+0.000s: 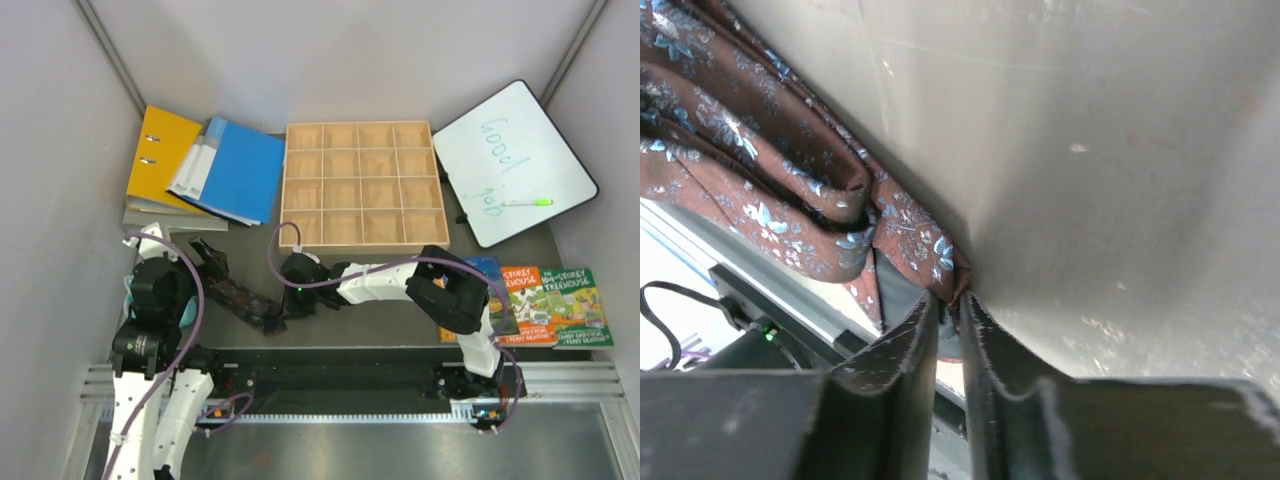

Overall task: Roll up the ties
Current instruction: Flatten out the tie at the center of the board.

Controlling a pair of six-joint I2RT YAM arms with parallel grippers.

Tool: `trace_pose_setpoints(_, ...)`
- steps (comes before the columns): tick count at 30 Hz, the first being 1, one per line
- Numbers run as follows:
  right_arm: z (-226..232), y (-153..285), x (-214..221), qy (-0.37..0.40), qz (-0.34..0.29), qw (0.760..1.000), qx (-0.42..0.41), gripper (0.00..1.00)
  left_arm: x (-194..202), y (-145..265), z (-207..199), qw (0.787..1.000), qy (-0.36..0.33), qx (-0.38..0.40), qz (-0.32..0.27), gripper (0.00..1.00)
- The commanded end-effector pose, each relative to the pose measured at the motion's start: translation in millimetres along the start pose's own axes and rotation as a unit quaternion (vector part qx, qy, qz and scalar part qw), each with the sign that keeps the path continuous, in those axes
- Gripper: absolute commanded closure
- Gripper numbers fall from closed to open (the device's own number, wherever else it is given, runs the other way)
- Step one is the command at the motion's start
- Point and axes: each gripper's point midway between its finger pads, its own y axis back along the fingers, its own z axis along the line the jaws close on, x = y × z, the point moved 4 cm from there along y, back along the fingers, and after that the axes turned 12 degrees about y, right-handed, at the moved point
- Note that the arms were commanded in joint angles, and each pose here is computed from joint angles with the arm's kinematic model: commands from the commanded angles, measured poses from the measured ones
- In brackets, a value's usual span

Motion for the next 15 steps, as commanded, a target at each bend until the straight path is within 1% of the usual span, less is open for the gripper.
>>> trace_pose_setpoints(1,-47.0,-26.8,30.8,0.029,0.035,0.995,0.094,0.9,-10.7,-0.2,-6.5,0.999,0.006,0.015,-0.029,0.05)
trace_pose_setpoints(4,-48.6,-31.4,31.9,0.033,0.036,0.994,0.093,0.99,-10.4,-0.2,-6.3,0.999,0.007,0.015,-0.029,0.05)
trace_pose_setpoints(5,-48.1,-30.8,31.1,0.035,0.035,0.994,0.093,1.0,-10.6,0.4,-7.0,0.999,0.007,0.017,-0.029,0.05)
trace_pose_setpoints(8,-48.5,-24.8,31.7,0.038,0.039,0.993,0.101,1.0,-10.5,0.1,-6.9,0.999,0.007,0.016,-0.028,0.05)
trace_pose_setpoints(11,-50.0,-9.5,23.7,0.057,0.025,0.99,0.126,1.0,-10.0,-0.2,-6.5,0.999,0.007,0.016,-0.028,0.05)
trace_pose_setpoints(12,-49.6,-3.7,21.2,0.073,0.025,0.988,0.131,1.0,-10.2,0.1,-6.7,0.999,0.007,0.016,-0.028,0.05)
trace_pose_setpoints(15,-57.0,17.6,11.9,0.113,0.019,0.977,0.18,1.0,-9.9,-0.2,-6.6,0.999,0.006,0.017,-0.028,0.05)
